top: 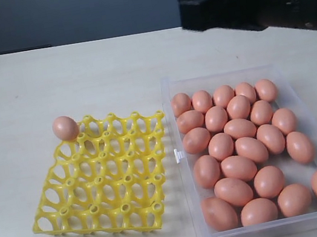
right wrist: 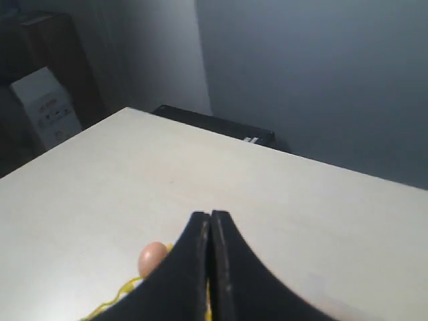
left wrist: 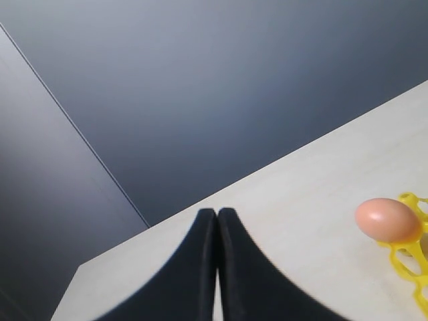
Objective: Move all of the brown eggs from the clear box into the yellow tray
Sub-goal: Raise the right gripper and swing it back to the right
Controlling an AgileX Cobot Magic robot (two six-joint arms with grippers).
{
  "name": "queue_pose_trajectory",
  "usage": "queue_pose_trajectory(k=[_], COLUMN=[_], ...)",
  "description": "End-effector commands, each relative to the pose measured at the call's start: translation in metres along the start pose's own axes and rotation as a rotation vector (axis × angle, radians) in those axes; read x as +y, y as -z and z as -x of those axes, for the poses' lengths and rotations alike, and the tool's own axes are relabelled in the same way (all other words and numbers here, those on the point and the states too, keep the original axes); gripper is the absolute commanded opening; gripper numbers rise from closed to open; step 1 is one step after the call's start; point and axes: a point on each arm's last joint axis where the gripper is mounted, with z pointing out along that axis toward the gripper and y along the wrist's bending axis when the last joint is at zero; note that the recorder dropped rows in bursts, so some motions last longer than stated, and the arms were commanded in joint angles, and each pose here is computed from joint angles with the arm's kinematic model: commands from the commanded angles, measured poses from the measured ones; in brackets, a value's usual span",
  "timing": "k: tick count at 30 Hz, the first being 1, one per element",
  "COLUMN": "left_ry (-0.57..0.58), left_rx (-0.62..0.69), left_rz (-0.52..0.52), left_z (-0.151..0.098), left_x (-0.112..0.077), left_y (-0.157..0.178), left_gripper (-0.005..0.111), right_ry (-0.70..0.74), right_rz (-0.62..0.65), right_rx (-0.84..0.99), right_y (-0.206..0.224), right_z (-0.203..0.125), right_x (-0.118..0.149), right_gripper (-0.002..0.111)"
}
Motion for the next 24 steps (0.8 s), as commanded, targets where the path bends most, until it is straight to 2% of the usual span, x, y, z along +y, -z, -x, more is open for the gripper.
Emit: queue_pose_trajectory(k=[1,4,8,11,18,24], left_ry=[0.008,0.008,0.008,0.008,0.006,-0.001], left_rx=[-0.002,-0.002,-0.002,-0.002,-0.003,-0.005], left_rz=[-0.007,-0.007,-0.007,-0.007,-0.007,-0.007], left_z=[0.000,0.000,0.000,0.000,0.000,0.000], left_x=[0.000,0.000,0.000,0.000,0.000,0.000], left_y=[0.000,0.000,0.000,0.000,0.000,0.000], left_gripper=[0.000,0.000,0.000,0.000,0.000,0.000], right_ry=[-0.280,-0.364,-0.322,-0.280,-0.355,-0.386], right_rz=[-0.128,-0.188,-0.228,-0.235,-0.181,-0.203], right_rx=[0.063,0.148,0.161,0.096,0.116,0.060], right_y=[0.004,0.011,0.025,0.027,0.026,0.026], right_z=[-0.001,-0.007,-0.006,0.001,0.000,0.004], right_x=[-0.037,-0.059,-0.078,-0.079,-0.073,-0.076], right_gripper=[-0.001,-0.001,-0.001,-0.001,-0.001,-0.001])
